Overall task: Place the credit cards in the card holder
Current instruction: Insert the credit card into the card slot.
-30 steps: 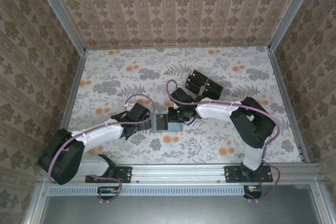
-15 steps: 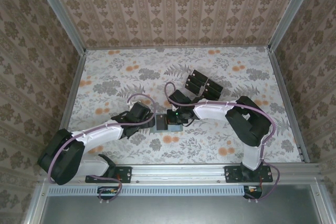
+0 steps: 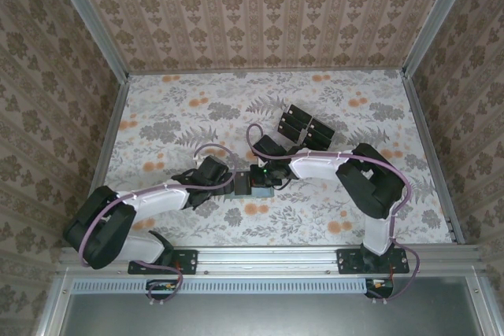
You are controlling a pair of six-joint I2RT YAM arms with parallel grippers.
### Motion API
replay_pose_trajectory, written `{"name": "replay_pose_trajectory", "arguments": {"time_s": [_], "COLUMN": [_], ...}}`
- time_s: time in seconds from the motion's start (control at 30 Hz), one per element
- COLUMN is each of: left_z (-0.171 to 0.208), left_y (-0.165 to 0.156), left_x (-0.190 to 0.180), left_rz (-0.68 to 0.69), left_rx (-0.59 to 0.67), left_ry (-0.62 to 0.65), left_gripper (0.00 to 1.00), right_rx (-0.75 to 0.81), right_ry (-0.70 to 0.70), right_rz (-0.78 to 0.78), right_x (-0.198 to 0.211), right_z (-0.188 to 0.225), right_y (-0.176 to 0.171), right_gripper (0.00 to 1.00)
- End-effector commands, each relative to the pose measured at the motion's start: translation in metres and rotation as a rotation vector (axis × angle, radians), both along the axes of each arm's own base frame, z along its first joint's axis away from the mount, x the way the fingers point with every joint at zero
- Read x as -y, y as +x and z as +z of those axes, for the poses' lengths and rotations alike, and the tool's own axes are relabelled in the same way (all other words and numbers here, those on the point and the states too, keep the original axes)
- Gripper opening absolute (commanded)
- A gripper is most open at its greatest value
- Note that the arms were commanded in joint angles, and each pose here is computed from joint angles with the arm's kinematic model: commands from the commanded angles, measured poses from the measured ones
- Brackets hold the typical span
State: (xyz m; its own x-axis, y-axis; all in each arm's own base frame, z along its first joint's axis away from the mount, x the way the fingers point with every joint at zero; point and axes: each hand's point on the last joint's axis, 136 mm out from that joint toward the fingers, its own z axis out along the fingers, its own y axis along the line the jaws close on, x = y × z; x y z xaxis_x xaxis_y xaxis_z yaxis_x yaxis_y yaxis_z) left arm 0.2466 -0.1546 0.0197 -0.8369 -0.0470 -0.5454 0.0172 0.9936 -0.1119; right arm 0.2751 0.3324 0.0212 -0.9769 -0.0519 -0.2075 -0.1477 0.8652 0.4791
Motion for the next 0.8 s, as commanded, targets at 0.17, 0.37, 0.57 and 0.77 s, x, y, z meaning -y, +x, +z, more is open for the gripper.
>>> {"name": "replay_pose_trajectory", "arguments": {"time_s": [0.17,0.37,0.57,0.77], "left_z": [-0.019,-0.020,-0.010,0.020], "left_y": [-0.014,-0.016,-0.012,-0.005], "left_x": [-0.006,-0.007,-0.006,-0.025], "left_rz": [0.020,0.022,0.015,0.065], "left_rx": [-0.054,-0.054,-0.034,0.025], "left_ry": [0.012,0.009,0.014,0.073], "left_gripper": [1.00,1.00,1.00,1.00], "right_rx": [-0.022,-0.029,-0.036,-0.035], "right_ry": [0.068,0.095,0.093,0.069], "right_rz": [0.008,0.009,0.007,0.000], "right_x": [-0.018,-0.024,-0.026,-0.019], "right_z": [0.002,0.004,0.002,-0.003], "right_y": [0.002,0.004,0.004,0.002], "right_gripper": [0.00,0.00,0.00,0.00]}}
